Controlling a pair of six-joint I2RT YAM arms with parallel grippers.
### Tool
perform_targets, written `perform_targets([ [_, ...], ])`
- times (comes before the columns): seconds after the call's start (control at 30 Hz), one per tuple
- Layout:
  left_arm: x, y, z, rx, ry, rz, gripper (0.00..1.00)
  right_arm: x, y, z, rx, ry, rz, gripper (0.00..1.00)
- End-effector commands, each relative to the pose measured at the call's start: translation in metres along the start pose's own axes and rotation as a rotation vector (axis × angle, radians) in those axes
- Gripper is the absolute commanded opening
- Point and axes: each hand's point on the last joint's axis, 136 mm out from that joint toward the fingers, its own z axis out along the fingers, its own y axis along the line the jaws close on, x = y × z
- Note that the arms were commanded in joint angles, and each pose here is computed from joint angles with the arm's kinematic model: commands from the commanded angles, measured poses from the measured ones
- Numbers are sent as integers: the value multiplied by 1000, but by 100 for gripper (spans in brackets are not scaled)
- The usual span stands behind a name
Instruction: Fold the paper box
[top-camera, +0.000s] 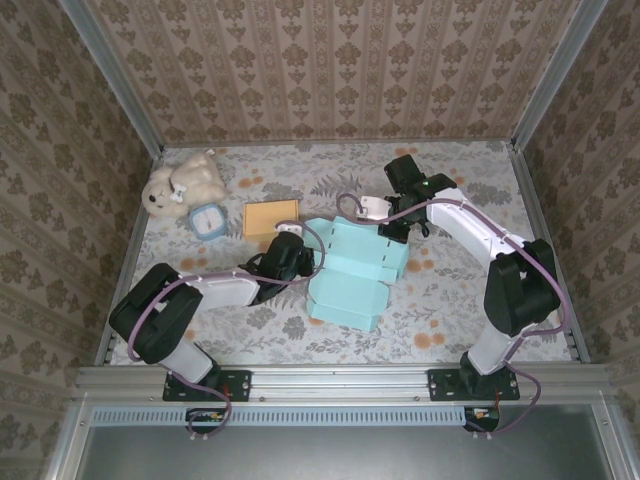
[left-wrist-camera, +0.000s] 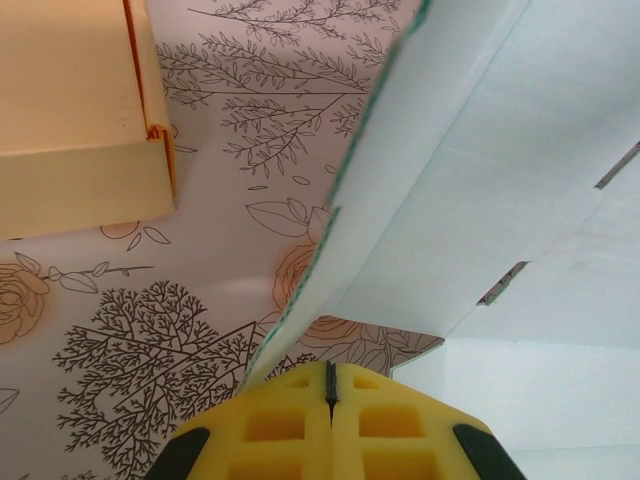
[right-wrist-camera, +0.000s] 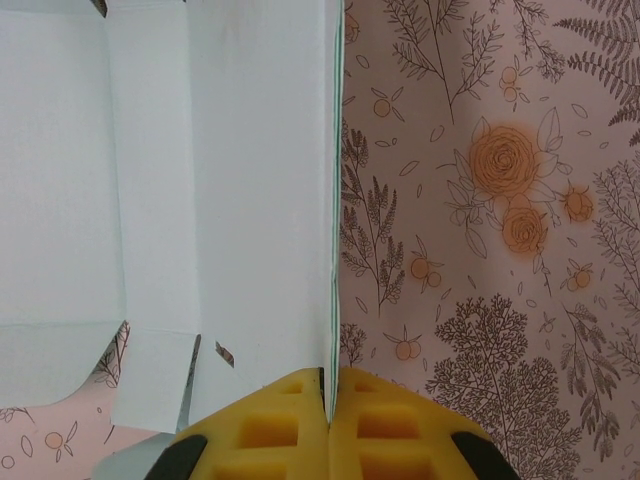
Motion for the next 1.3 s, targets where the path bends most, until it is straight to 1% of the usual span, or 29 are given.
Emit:
perform_targets([
  [0.0, -12, -7, -5, 18, -11, -9, 3, -7, 0, -10, 26, -40, 4, 0],
  [0.1, -10, 7, -7, -9, 2, -37, 3, -6, 1, -10, 28, -41, -1, 0],
  [0.2, -7, 15, -6, 2, 21, -82, 3, -7, 0, -10, 27, -46, 2, 0],
  [0.27, -5, 14, -5, 16, 29, -93, 3, -8, 1, -10, 24, -50, 8, 0],
  [0.43, -5, -13, 1, 139, 57, -117, 3, -8, 1, -9, 25, -49, 18, 0],
  [0.53, -7, -30, 2, 189, 70, -116, 3, -8, 0, -9, 30, -47, 17, 0],
  [0.83, -9, -79, 8, 270, 96, -72, 3, -13, 3, -6, 31, -56, 15, 0],
  [1.0, -1, -81, 16, 268, 127, -81, 3, -9, 5, -2, 35, -46, 9, 0],
  [1.1, -2, -77, 9, 264, 113, -75, 3, -9, 2, -3, 54, -46, 2, 0],
  [1.27, -19, -65, -26, 234, 29, -14, 3, -13, -6, -10, 135, -60, -36, 0],
])
